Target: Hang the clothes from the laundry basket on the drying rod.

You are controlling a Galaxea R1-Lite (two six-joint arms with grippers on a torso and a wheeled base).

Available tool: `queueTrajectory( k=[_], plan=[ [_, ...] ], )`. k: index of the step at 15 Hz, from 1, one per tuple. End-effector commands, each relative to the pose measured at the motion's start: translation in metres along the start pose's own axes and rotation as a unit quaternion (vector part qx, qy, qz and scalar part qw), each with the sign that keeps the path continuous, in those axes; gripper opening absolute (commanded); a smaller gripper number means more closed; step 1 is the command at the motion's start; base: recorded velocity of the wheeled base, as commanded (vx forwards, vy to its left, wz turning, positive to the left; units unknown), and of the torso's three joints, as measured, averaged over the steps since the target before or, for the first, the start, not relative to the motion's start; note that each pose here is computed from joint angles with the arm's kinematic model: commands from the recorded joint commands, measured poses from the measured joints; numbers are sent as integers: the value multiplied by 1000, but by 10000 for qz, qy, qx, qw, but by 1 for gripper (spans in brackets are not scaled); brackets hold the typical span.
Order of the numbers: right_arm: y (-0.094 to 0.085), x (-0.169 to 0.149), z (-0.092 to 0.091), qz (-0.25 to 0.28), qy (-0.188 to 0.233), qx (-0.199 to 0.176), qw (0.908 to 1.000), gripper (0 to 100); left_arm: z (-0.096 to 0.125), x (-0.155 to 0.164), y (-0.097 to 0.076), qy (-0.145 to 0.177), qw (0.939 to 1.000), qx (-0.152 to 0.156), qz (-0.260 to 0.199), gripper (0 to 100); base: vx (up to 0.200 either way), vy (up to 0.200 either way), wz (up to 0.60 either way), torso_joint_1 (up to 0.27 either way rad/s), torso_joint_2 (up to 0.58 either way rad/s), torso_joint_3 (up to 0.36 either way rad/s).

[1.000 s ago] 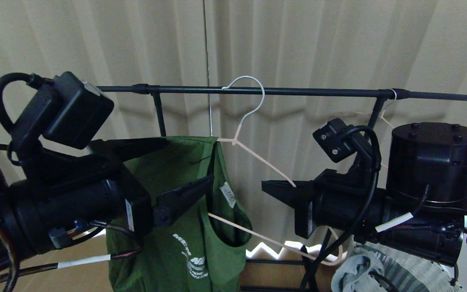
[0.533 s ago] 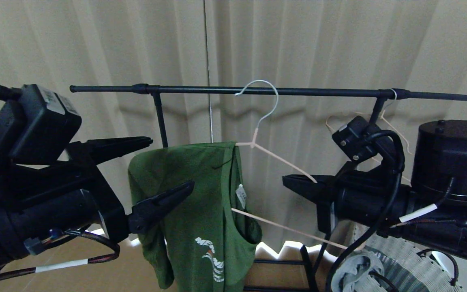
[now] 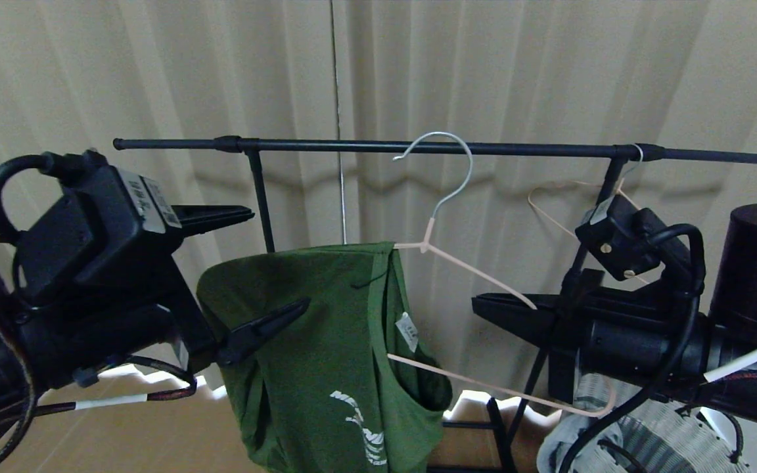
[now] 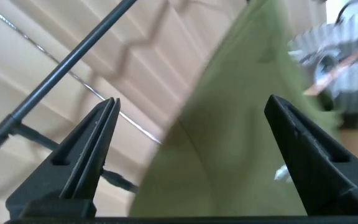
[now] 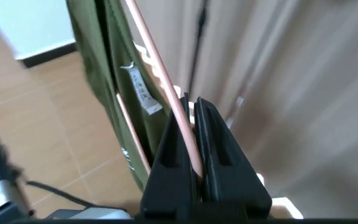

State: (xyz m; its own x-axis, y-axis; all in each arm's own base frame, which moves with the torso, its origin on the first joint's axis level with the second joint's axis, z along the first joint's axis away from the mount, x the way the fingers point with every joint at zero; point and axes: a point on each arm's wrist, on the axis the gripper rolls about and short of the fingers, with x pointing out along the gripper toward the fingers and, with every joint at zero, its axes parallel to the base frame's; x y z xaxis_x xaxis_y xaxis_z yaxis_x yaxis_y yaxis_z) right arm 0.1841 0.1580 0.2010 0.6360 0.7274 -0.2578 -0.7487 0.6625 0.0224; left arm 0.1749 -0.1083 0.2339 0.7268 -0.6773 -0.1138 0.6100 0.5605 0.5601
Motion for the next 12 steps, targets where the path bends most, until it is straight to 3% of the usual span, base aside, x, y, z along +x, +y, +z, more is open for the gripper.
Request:
queueTrajectory(
  k=[1,11,12],
  plan=[
    [2,-1,2,120,-47,-17,9999,0,-6,21,2,162,9998,55,-119,100,0,0,0,0,0,0],
    [14,1,0,503,-9,-183,9986,0,-1,36,9,96,9996,242,-82,100,0,0,0,0,0,0],
    [15,0,0,556,-18,-186,9983,0,-1,36,9,96,9996,242,-82,0,0,0,0,0,0,0]
  ],
)
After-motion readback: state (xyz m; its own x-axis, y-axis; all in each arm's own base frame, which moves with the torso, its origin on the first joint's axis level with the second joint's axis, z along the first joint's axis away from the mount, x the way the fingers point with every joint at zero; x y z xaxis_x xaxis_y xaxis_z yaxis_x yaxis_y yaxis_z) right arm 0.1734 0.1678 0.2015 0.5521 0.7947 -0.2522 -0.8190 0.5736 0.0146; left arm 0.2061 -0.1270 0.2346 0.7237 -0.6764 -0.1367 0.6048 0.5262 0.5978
